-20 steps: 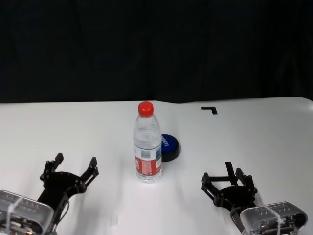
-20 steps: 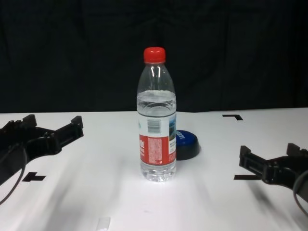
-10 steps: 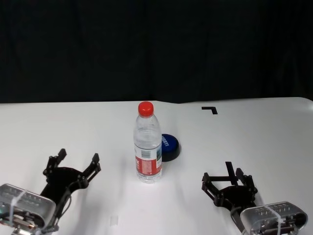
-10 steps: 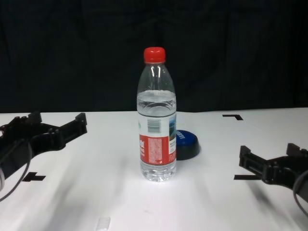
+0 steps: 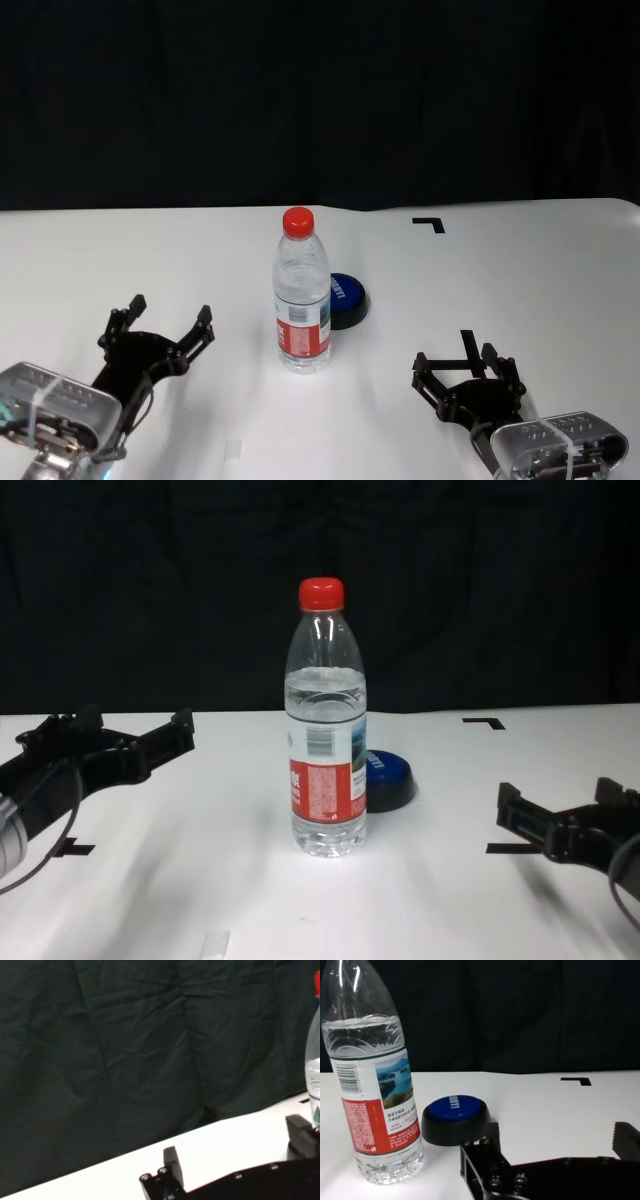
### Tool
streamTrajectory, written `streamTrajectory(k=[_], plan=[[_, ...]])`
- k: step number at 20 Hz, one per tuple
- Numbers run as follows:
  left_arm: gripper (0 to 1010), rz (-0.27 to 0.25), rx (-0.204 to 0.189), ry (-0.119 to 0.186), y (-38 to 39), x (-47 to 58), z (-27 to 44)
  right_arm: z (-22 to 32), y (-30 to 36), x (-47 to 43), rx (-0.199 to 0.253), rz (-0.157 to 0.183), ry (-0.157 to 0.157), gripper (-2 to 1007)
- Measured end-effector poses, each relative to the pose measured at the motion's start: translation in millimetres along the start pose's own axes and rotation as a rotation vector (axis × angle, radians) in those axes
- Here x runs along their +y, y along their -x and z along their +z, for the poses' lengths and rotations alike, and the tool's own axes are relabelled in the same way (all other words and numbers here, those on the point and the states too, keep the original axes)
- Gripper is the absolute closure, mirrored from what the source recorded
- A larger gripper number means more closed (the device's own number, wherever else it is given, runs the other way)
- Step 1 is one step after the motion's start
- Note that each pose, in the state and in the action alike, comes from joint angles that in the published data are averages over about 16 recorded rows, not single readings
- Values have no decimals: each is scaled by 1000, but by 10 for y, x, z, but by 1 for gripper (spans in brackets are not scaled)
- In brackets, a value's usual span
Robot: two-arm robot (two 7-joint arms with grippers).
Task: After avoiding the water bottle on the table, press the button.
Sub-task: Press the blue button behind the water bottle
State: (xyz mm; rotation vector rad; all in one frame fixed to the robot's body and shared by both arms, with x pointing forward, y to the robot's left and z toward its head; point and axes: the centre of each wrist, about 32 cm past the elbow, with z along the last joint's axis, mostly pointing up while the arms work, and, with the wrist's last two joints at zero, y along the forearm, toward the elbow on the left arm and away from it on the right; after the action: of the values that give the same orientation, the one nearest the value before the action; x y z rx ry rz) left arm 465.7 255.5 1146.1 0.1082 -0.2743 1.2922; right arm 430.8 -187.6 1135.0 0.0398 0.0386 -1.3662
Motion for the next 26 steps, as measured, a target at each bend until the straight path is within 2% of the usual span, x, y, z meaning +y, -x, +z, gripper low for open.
streamTrajectory(k=[26], plan=[[1, -29, -10, 6, -59, -203, -8, 0, 0, 0, 0, 0, 0, 2]])
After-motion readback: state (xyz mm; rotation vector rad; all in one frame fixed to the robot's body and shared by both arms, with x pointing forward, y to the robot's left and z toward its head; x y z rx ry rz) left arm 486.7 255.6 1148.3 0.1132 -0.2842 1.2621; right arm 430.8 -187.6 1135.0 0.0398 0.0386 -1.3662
